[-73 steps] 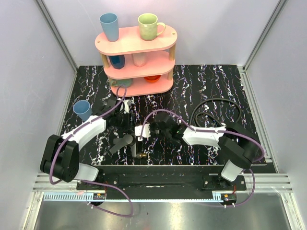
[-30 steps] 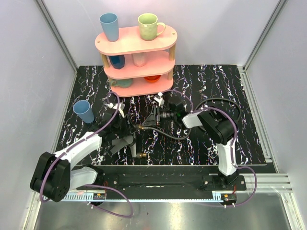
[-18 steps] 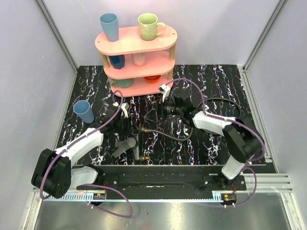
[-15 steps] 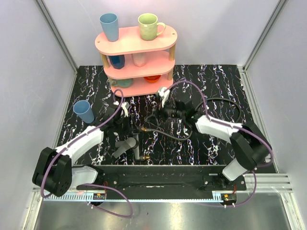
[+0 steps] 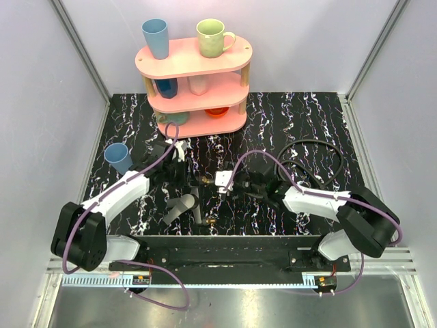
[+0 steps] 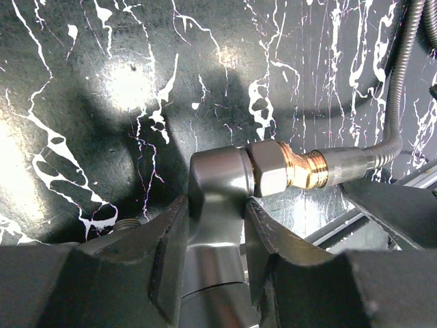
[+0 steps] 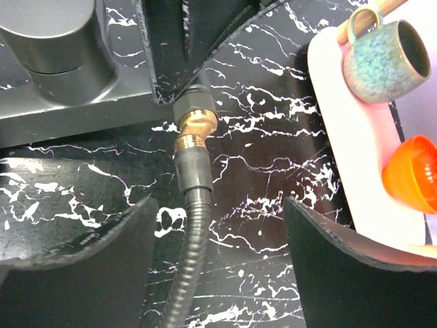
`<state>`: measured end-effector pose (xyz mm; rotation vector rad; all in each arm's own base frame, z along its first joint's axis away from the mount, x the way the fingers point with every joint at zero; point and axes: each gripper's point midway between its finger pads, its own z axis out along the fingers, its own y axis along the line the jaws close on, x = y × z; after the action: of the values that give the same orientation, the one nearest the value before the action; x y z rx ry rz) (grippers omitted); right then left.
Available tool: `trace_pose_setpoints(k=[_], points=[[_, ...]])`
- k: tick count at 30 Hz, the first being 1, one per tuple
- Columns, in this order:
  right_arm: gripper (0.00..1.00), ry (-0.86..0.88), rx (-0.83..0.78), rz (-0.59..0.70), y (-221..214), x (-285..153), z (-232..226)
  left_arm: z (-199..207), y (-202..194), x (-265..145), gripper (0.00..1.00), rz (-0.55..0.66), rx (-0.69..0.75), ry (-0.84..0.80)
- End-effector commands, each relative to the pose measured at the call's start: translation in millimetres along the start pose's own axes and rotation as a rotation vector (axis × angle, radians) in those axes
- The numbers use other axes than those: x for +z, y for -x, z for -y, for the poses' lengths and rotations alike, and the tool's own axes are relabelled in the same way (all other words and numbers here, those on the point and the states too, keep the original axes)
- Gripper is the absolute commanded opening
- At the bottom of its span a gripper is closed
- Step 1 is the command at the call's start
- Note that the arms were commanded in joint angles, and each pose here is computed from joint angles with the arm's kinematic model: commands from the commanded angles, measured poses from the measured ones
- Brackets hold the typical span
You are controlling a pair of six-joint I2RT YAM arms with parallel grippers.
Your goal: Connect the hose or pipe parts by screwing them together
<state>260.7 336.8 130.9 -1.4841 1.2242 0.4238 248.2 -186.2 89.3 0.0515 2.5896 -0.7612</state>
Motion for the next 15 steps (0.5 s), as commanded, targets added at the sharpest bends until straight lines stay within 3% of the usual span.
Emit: trace_pose_setpoints(k=[1,9,13,15], points=[[0.78,-0.05,-0.199,0.0,11.3,7.4,16.1,31.7,32.2,-8.7,0.0,0.068,0.041,-0.116],[0.7,-0.007,-0.247,-0.027,8.1,24.5,8.8,32.1,32.2,-6.1,0.0,0.057,0.036,-0.119],[0.56,-0.016,-0.274,-0.029,7.7,33.2,4.1,31.9,31.3,-5.1,0.0,0.052,0.033,-0.12],[0.56,-0.005,-0.286,-0.035,5.8,38.5,-2.1,33.5,29.8,-4.5,0.0,0.042,0.03,-0.128]])
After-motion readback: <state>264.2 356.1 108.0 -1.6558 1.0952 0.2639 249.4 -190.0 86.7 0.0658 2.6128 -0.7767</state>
